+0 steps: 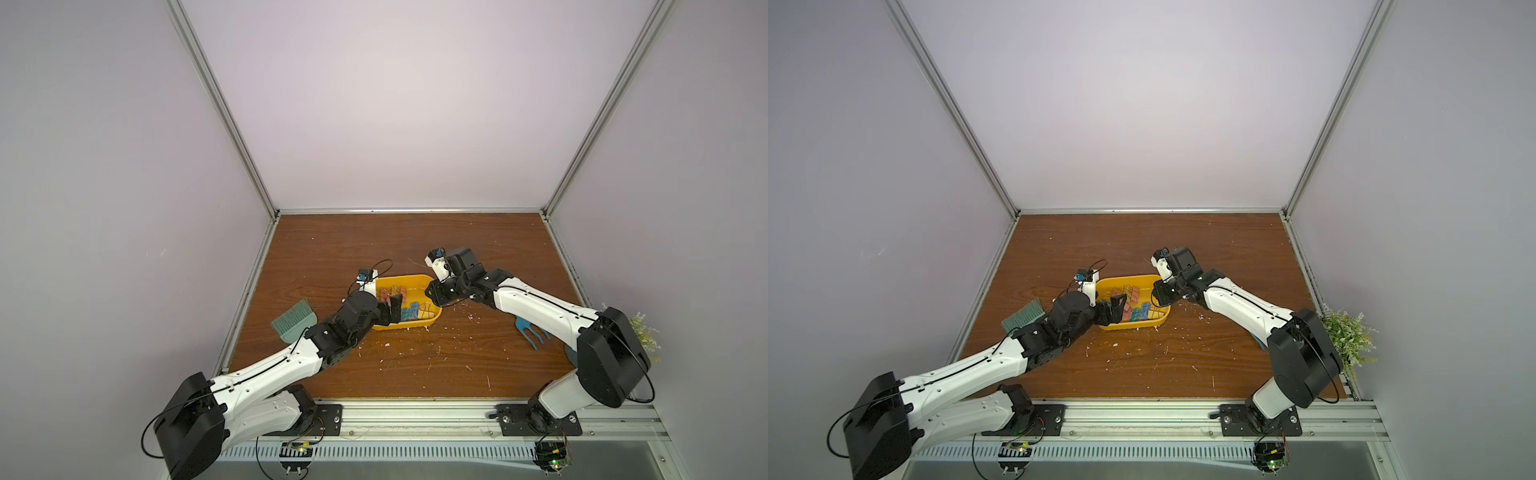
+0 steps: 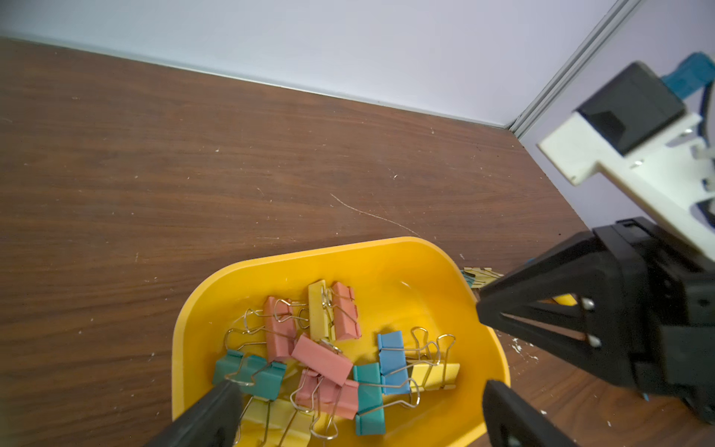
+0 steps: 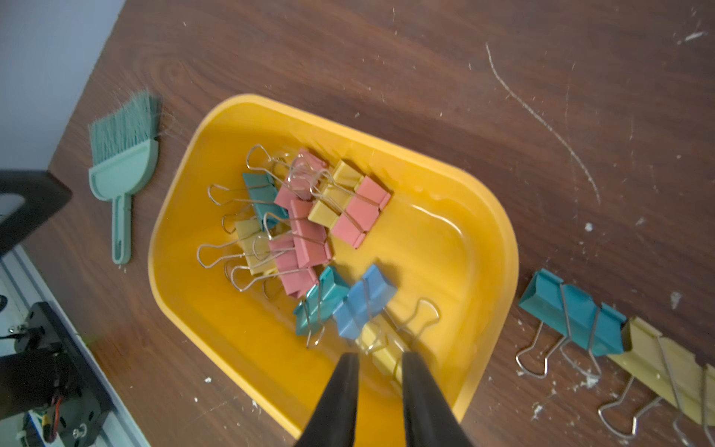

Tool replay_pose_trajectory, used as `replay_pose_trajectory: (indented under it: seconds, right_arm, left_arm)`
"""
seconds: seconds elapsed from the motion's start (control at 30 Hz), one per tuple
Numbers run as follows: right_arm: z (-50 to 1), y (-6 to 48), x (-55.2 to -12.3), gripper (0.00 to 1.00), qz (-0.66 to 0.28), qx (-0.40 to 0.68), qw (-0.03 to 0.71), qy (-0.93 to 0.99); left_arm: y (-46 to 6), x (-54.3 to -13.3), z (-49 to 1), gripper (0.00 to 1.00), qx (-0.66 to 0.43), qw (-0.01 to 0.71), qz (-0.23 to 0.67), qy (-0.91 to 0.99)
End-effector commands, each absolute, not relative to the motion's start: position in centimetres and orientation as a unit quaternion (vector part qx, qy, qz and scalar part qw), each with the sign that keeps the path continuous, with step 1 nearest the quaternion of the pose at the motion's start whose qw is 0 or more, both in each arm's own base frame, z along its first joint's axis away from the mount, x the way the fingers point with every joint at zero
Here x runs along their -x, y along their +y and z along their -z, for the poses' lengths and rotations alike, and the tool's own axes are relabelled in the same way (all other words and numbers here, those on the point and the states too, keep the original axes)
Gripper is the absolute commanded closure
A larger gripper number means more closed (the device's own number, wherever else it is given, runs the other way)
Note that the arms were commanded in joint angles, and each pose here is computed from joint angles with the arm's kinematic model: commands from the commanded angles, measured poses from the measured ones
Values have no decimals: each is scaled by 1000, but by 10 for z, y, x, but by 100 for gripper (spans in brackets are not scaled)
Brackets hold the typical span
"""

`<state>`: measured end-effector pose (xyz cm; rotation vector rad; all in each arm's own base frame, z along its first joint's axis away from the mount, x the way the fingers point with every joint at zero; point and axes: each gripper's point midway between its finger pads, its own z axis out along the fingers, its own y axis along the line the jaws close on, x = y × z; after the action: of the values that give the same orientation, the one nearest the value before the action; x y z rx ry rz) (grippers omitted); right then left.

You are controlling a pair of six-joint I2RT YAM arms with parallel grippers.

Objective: Take out the binder clips from the storage box
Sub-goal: Pick up the binder clip from the storage box.

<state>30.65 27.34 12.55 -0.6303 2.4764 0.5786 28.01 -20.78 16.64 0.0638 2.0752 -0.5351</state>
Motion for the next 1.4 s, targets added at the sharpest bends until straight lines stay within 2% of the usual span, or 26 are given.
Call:
replay_pose_trajectory:
  seconds: [0.0,0.37,0.83,1.23,1.37]
  right_arm:
    - [-121,272,-302,73,-184,264,242,916]
    - [-94,273,-316,68,-91,317,185,926]
    - [-75,273,-295,70,-93,391,110,909]
    - [-92,275,-299,96,-101,378,138,910]
    - [-99,276,-303,99,-100,374,154,909]
  left_arm:
    - [-203,-277,-159,0,-20,463,235,854]
    - [-196,-272,-155,0,-20,468,241,850]
    - [-199,-279,-161,0,-20,479,243,844]
    - [-210,-282,-165,0,-34,471,255,844]
    - [-211,-282,-161,0,-37,466,253,847]
